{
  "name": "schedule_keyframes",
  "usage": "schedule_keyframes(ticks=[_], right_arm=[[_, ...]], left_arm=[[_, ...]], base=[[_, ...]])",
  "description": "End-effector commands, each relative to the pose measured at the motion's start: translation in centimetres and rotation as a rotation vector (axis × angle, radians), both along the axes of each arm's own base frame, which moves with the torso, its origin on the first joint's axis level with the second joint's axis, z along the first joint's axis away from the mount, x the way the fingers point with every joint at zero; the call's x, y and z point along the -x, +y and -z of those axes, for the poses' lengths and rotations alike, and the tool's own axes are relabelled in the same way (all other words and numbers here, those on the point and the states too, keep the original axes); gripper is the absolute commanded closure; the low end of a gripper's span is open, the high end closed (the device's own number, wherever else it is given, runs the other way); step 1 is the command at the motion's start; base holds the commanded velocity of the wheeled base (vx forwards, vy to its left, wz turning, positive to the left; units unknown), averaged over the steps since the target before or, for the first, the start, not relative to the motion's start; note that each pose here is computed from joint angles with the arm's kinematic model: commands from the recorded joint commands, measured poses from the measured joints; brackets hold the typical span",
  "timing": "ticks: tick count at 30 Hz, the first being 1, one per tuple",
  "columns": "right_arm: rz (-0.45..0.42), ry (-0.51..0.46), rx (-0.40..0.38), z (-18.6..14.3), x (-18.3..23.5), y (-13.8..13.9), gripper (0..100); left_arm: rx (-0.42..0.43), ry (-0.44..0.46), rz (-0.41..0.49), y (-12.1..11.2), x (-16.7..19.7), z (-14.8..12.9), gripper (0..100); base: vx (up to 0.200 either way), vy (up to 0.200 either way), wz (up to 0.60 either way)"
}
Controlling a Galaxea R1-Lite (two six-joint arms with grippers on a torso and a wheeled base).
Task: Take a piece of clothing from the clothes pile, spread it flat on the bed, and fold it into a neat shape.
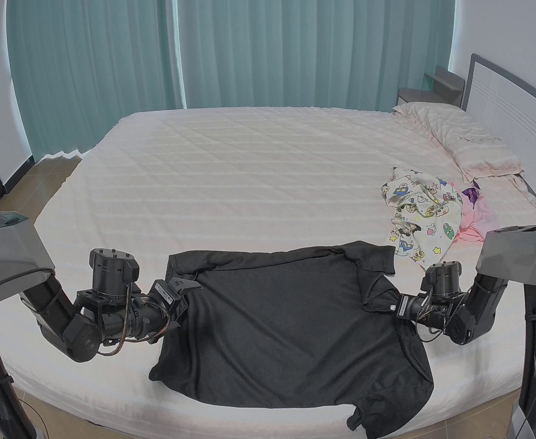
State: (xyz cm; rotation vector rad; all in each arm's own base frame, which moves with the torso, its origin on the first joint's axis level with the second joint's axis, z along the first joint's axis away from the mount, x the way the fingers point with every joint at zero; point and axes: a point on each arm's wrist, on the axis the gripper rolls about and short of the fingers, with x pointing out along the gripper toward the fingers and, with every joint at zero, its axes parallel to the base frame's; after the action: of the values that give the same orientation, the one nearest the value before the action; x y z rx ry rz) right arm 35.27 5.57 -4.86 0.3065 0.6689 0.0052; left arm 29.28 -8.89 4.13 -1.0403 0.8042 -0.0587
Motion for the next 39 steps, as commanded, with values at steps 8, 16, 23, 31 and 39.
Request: schedule_keyframes(ticks=[8,16,23,31,39], right_arm=[[0.119,-0.027,-0.061,-1.5,-0.2,-3.0,100],[0.085,0.012,-0.104,-0.4,0.5,-3.3,0],[0.094,-0.087,-0.118,-1.4,0.4,-3.9,0],[0.077,-0.071,-0.113,-2.3,2.7,-3.9,0],[-0.071,-0.076,-0.082,-2.0,2.5,0.8,0]], left_arm=[[-0.003,0.008,0.0,0.0,0.0,0.3,0],[-0.002,0.006,0.0,0.0,-0.1,0.2,0],[-0.042,0.032,-0.004,0.8,-0.3,1.3,0],[-0.209,0.091,0.091,1.5,0.7,3.3,0],[-0.218,0.109,0.104,1.3,1.2,3.6,0]], base=[[0.0,0.0,0.0],[0.0,0.0,0.0],[0.0,0.0,0.0],[0.0,0.0,0.0],[0.0,0.0,0.0]])
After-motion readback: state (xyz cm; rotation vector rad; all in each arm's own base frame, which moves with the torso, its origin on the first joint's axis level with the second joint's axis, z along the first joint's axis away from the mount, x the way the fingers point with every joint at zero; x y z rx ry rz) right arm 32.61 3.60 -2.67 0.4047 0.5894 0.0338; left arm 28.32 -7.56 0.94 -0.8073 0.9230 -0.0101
